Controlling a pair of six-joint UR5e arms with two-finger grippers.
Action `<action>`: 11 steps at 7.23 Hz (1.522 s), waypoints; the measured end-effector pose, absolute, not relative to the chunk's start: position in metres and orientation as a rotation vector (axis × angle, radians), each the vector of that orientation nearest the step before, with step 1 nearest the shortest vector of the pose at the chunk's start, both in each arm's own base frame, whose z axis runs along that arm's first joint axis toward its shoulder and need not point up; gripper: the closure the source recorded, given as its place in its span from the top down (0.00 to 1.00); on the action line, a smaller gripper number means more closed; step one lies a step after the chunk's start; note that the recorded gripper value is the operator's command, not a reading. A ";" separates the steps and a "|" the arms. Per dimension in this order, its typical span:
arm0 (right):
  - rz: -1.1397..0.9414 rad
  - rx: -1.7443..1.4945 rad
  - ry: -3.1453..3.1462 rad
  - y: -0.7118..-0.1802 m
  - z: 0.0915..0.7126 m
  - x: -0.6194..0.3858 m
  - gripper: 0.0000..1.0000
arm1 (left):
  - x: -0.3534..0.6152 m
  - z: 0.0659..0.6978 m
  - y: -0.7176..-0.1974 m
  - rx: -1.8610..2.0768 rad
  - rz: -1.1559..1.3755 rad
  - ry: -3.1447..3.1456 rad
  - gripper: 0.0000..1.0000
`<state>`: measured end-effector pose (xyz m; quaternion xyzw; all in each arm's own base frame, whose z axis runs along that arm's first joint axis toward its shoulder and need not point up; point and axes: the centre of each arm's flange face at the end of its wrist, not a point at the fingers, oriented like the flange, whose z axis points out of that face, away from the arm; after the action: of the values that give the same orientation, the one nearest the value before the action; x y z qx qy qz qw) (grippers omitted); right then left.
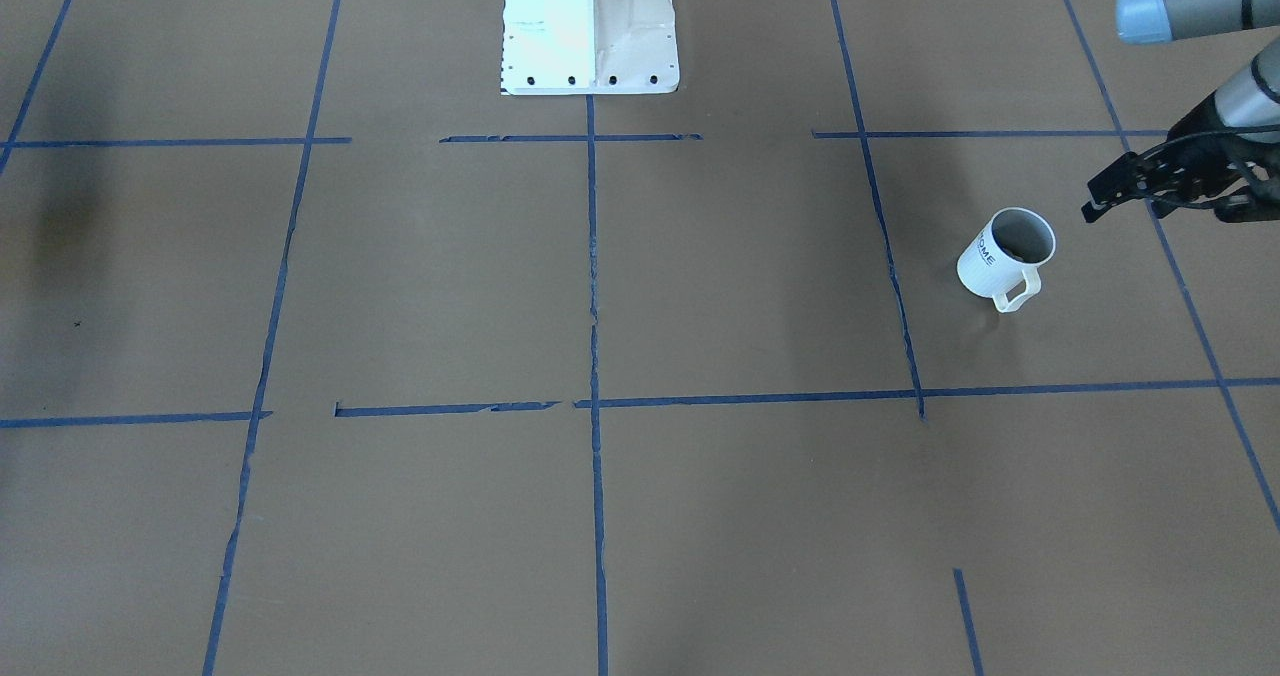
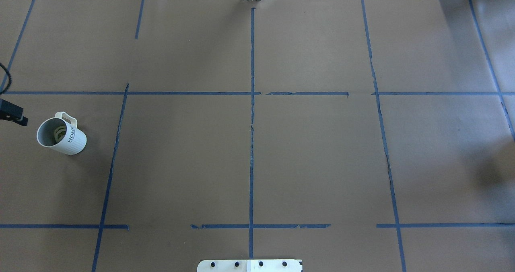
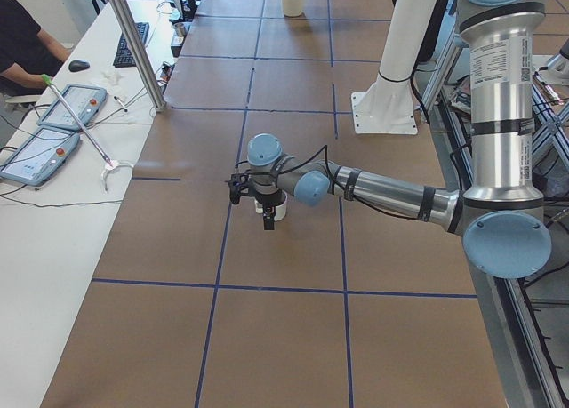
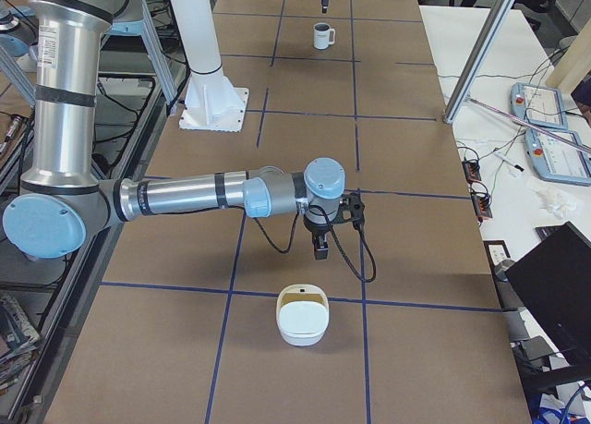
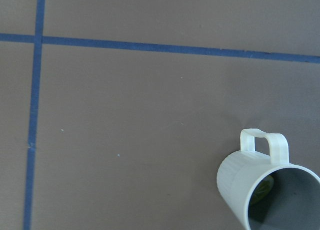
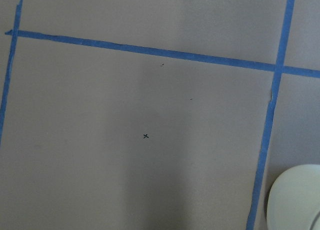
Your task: Left arm hands cup to right arm to dump lemon
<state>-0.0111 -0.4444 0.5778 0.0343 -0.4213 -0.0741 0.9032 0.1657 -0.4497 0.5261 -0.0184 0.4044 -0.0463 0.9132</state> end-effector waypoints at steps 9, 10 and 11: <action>-0.173 0.066 -0.872 -0.445 0.576 -0.020 1.00 | 0.216 0.553 -0.446 -0.062 -0.134 0.884 0.00; -0.173 0.066 -0.872 -0.445 0.576 -0.020 1.00 | 0.216 0.552 -0.446 -0.063 -0.143 0.889 0.00; -0.174 0.067 -0.874 -0.445 0.574 -0.021 1.00 | 0.216 0.547 -0.446 -0.062 -0.152 0.895 0.00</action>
<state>-0.0211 -0.4449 0.5745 0.0325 -0.4226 -0.0843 0.9018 0.2158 -0.4459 0.5470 -0.0302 0.4322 -0.0735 0.8983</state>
